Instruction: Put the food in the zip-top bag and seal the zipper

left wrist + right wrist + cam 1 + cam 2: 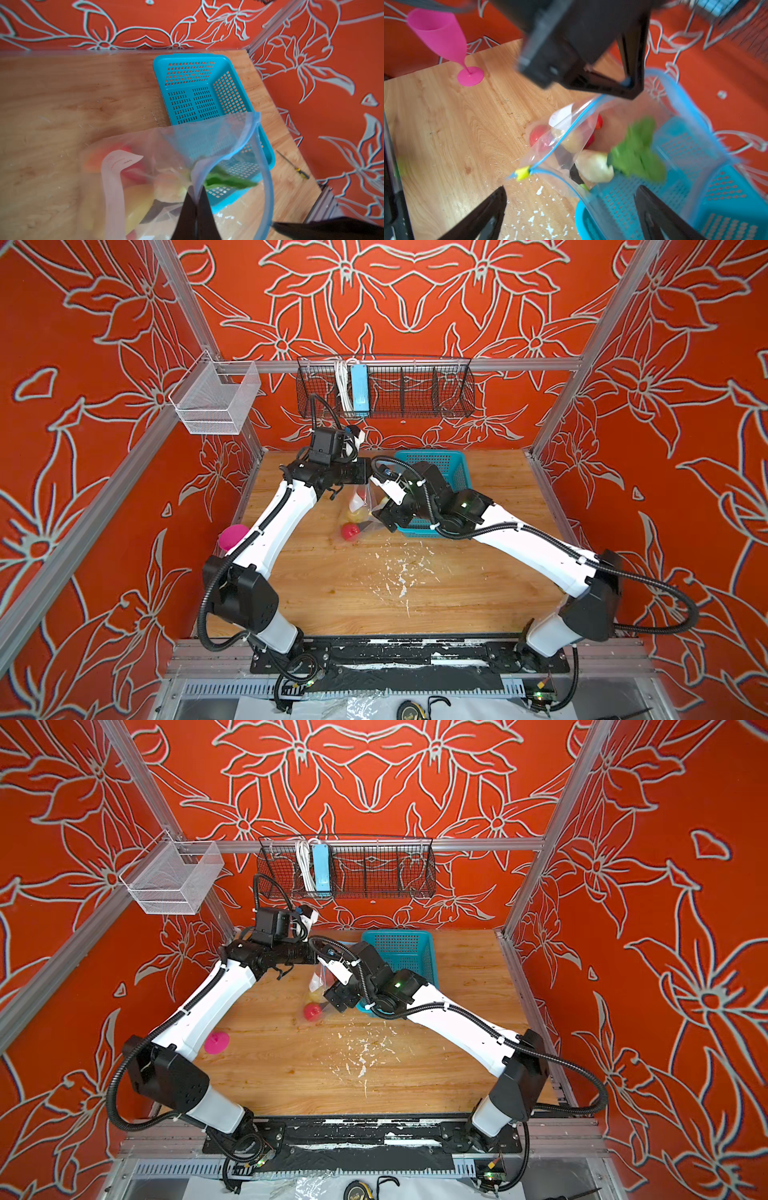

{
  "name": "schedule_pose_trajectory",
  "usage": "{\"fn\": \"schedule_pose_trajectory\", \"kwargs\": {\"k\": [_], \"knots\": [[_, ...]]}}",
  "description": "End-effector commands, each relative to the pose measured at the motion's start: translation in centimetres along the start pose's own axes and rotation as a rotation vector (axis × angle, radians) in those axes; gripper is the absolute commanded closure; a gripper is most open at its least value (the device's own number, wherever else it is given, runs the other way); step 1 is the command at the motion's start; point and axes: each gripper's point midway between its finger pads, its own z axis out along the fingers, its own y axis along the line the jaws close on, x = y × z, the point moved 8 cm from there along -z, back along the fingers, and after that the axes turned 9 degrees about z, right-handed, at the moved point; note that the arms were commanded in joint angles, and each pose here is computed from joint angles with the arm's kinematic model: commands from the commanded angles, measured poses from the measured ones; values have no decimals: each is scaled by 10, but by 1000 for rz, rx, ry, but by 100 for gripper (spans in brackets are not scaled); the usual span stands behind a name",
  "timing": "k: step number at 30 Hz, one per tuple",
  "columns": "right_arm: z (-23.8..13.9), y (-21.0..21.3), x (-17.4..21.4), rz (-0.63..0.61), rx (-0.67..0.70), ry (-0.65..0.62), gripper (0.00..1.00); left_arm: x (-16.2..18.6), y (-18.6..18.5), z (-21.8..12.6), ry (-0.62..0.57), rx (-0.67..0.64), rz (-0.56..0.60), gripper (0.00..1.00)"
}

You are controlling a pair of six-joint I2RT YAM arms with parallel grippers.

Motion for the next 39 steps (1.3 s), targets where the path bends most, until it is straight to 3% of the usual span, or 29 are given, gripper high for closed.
{"fn": "schedule_pose_trajectory", "kwargs": {"k": [1, 7, 12, 17, 21, 25, 29, 35, 39], "knots": [[-8, 2, 4, -142, -45, -11, 4, 1, -3, -2, 60, 12, 77, 100], [-19, 7, 5, -198, -103, -11, 9, -3, -6, 1, 104, -9, 116, 100], [-21, 12, 0, -214, -170, -18, 23, -1, -8, 7, 117, -24, 106, 100], [-12, 15, -2, -240, -198, -5, 30, 0, -9, 15, 137, -14, 63, 100], [0, 7, 0, -281, -106, -27, 27, 3, -8, 18, 149, -14, 46, 100], [11, 14, 16, -426, -176, -47, 28, 4, -8, 17, 144, -19, 35, 100], [7, 16, 15, -426, -213, -40, 27, 3, -9, 16, 137, -18, 26, 100], [-5, 25, 17, -548, -300, -96, 26, 5, -8, 18, 151, -20, 15, 100], [-8, 26, 14, -641, -319, -95, 20, 7, -7, 18, 164, -25, 15, 100]]}}
